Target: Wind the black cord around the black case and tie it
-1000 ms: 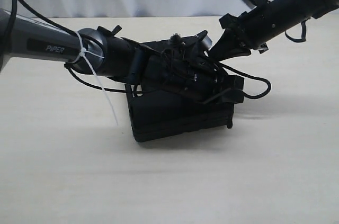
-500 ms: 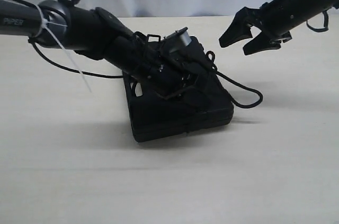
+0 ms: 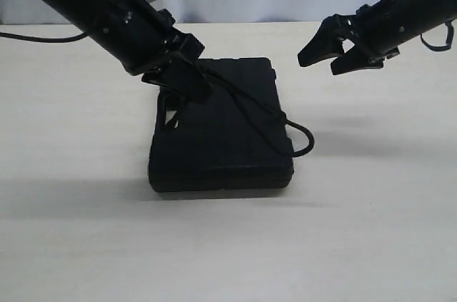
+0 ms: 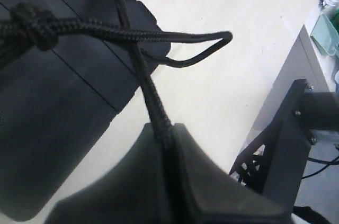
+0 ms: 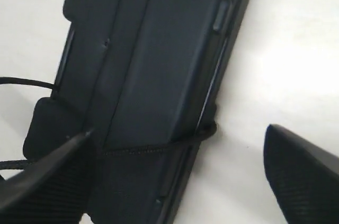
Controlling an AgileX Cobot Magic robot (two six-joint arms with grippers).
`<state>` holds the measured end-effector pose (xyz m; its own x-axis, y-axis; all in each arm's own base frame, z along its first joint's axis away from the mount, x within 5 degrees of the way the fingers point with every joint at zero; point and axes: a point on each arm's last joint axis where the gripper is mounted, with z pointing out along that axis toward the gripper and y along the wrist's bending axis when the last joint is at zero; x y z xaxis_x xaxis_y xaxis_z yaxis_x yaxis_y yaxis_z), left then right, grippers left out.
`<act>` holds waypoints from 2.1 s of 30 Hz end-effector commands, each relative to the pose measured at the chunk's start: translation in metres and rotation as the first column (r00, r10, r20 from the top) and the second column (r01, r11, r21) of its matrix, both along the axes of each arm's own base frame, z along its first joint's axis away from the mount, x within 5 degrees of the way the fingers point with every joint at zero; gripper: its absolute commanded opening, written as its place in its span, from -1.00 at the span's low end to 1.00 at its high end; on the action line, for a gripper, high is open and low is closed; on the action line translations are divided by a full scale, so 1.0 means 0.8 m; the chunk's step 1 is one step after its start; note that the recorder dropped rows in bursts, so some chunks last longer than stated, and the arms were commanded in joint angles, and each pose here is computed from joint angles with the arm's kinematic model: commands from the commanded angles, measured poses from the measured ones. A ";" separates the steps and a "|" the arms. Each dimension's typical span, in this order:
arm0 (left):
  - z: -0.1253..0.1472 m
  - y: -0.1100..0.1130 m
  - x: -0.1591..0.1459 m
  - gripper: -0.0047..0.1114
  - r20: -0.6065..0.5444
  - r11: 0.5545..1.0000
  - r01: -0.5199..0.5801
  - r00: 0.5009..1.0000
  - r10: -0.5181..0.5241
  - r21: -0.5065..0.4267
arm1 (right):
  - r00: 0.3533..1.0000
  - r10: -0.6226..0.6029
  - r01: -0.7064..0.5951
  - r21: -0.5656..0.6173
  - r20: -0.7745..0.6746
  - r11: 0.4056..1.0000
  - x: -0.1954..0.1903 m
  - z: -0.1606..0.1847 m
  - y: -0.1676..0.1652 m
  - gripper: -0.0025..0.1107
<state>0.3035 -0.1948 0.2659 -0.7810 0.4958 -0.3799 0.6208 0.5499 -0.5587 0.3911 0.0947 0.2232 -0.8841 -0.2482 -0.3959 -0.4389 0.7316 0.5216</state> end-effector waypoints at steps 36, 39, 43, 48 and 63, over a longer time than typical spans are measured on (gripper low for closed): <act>0.194 0.010 0.021 -0.92 0.343 0.986 -0.156 0.925 0.165 -0.055 | 0.953 0.228 -0.184 -0.218 0.198 0.959 -0.056 0.013 0.058 0.45; 0.190 0.009 0.024 -0.92 0.344 0.987 -0.157 0.925 0.162 -0.042 | 0.956 0.220 -0.178 -0.215 0.194 0.960 -0.056 0.013 0.058 0.45; 0.175 -0.003 0.030 -0.92 0.315 0.990 -0.141 0.938 0.143 -0.029 | 0.960 0.212 -0.168 -0.232 0.181 0.958 -0.056 0.011 0.055 0.45; 0.140 -0.040 0.035 -0.92 0.257 0.997 -0.077 0.964 0.072 0.008 | 0.972 0.177 -0.135 -0.250 0.152 0.959 -0.055 0.004 0.042 0.45; -0.004 -0.114 0.078 0.17 0.124 0.991 -0.045 0.992 0.030 0.124 | 0.940 -0.209 0.267 -0.199 0.270 0.943 -0.069 0.016 -0.050 0.45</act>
<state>0.3592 -0.2813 0.2721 -0.7439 0.5404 -0.3931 0.6680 0.6182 -0.4143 0.3382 0.0566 0.2259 -0.8281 -0.1913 -0.5269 -0.3478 0.9125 0.2153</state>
